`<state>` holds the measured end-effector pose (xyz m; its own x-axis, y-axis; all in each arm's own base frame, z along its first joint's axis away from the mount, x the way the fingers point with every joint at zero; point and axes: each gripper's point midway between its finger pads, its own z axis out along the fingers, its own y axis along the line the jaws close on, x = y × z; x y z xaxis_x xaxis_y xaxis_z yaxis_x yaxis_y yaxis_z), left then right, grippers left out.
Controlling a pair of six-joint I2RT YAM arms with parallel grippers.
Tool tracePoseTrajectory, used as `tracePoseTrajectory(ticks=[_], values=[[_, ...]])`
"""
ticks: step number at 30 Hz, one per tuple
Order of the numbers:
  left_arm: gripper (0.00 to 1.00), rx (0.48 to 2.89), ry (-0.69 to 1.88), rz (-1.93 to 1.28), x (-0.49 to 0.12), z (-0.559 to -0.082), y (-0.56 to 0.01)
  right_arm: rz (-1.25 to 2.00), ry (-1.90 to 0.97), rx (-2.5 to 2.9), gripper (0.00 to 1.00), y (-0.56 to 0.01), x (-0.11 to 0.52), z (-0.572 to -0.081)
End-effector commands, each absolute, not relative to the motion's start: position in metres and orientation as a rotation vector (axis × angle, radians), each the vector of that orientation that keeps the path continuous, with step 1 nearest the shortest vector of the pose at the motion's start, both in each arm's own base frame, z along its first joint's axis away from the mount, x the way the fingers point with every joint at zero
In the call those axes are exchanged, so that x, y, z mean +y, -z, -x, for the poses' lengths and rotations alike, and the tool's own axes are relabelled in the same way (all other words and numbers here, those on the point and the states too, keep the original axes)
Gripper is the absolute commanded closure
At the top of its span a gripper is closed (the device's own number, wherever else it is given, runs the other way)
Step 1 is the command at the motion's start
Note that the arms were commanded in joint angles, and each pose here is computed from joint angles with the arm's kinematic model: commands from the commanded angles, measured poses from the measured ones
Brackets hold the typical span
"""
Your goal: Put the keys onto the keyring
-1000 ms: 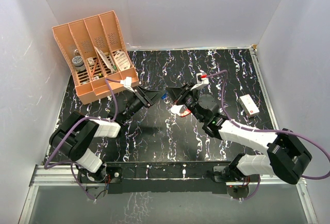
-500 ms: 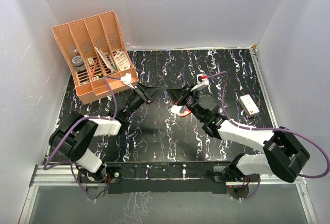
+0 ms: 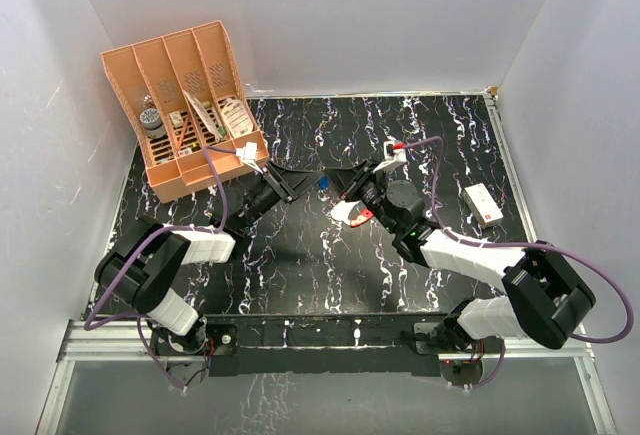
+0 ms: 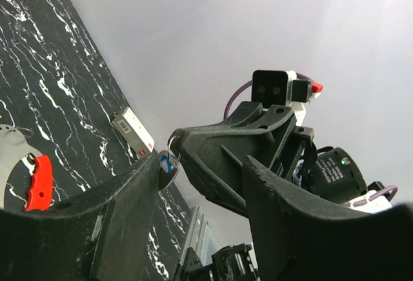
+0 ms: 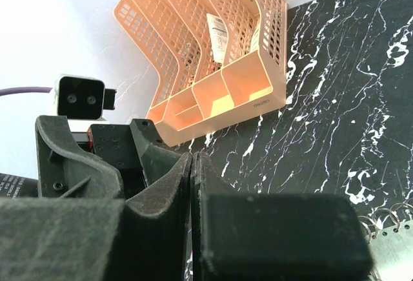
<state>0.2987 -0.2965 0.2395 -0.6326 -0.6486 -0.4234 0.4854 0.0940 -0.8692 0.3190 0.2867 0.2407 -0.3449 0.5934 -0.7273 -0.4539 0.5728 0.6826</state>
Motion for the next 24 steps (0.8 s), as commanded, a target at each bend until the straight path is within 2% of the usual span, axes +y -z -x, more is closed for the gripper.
tracePoseTrajectory(ticks=[1, 3, 6, 10, 15, 24], values=[[0.51, 1.156, 1.736, -0.038, -0.281, -0.267, -0.313, -0.119, -1.134, 1.465, 1.0, -0.284, 0.286, -0.324], [0.55, 1.177, 1.723, -0.057, -0.283, -0.267, -0.308, -0.115, -1.133, 1.462, 1.0, -0.287, 0.286, -0.325], [0.55, 1.214, 1.684, -0.071, -0.286, -0.27, -0.3, -0.11, -1.137, 1.461, 1.0, -0.29, 0.286, -0.324], [0.5, 1.253, 1.622, -0.107, -0.289, -0.274, -0.294, -0.104, -1.142, 1.459, 1.0, -0.293, 0.287, -0.323], [0.33, 1.309, 1.514, -0.156, -0.297, -0.276, -0.288, -0.101, -1.147, 1.463, 1.0, -0.293, 0.289, -0.324], [0.3, 1.469, 1.256, -0.199, -0.296, -0.286, -0.261, -0.109, -1.14, 1.467, 1.0, -0.299, 0.288, -0.325]])
